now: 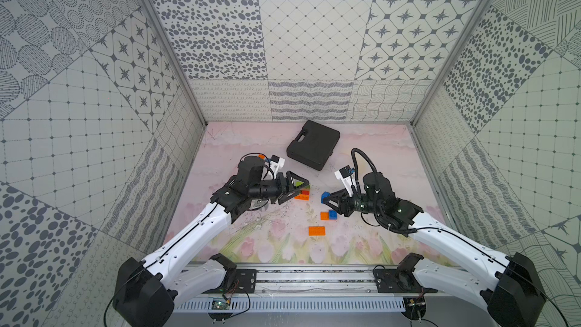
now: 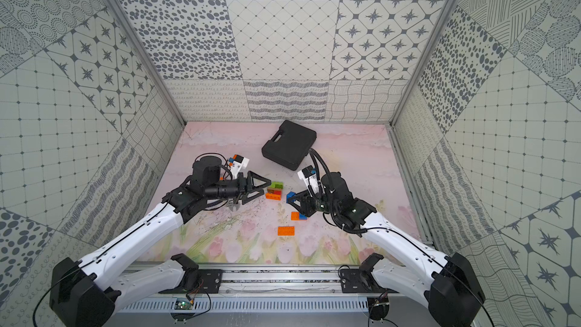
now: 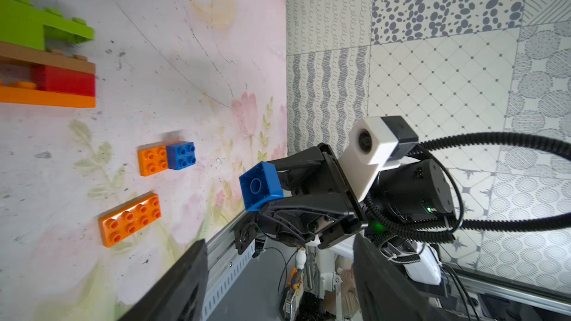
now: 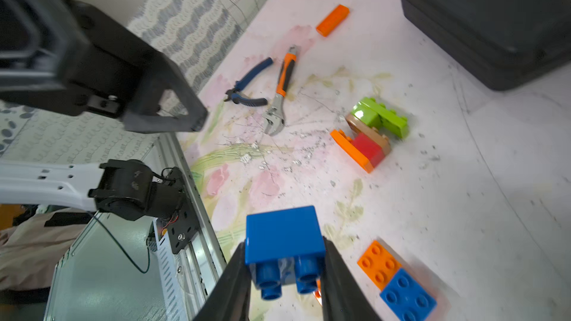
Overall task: Assemble the number 5 with lego
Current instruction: Place the lego brick at the center of the board.
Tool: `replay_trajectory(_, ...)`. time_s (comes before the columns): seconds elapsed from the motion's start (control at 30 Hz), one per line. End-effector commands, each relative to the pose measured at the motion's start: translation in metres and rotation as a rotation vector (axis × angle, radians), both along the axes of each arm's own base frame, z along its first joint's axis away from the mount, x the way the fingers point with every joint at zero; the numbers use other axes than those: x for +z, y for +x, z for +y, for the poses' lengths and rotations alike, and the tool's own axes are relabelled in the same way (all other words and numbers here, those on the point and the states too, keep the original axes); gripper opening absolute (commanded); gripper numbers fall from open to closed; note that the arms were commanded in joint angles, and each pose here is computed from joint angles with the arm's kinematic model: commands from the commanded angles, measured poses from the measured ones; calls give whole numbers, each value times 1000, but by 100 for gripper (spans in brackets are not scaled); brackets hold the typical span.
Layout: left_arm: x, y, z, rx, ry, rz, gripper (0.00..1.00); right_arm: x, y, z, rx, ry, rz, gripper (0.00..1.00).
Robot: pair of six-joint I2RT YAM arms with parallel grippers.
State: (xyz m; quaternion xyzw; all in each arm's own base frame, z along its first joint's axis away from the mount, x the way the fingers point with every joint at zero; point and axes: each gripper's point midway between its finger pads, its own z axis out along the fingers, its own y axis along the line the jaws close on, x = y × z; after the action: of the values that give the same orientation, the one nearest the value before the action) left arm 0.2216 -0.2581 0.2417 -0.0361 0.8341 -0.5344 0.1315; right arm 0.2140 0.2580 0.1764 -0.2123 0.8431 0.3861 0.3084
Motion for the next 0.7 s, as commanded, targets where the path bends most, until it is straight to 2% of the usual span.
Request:
replay_trajectory(0.0,-48,-1,45,97,376,-65,76,-33,-6,-33,-193,-154,201,10)
replay_trajectory(0.07,-55,-1,52,115,452,-93,75,-45,-13,-46,-264,-216,294,9)
replay_trajectory(0.23,-66,-5,55,123,607,-194,75,-77,-36,-60,-320,-346,454,9)
replay_trajectory(0.37,-69,-8,51,117,698,-278,74,-90,-49,-61,-322,-424,512,9)
replay_trajectory(0.67,-68,-9,56,163,732,-342,76,-115,-54,-57,-323,-547,552,15)
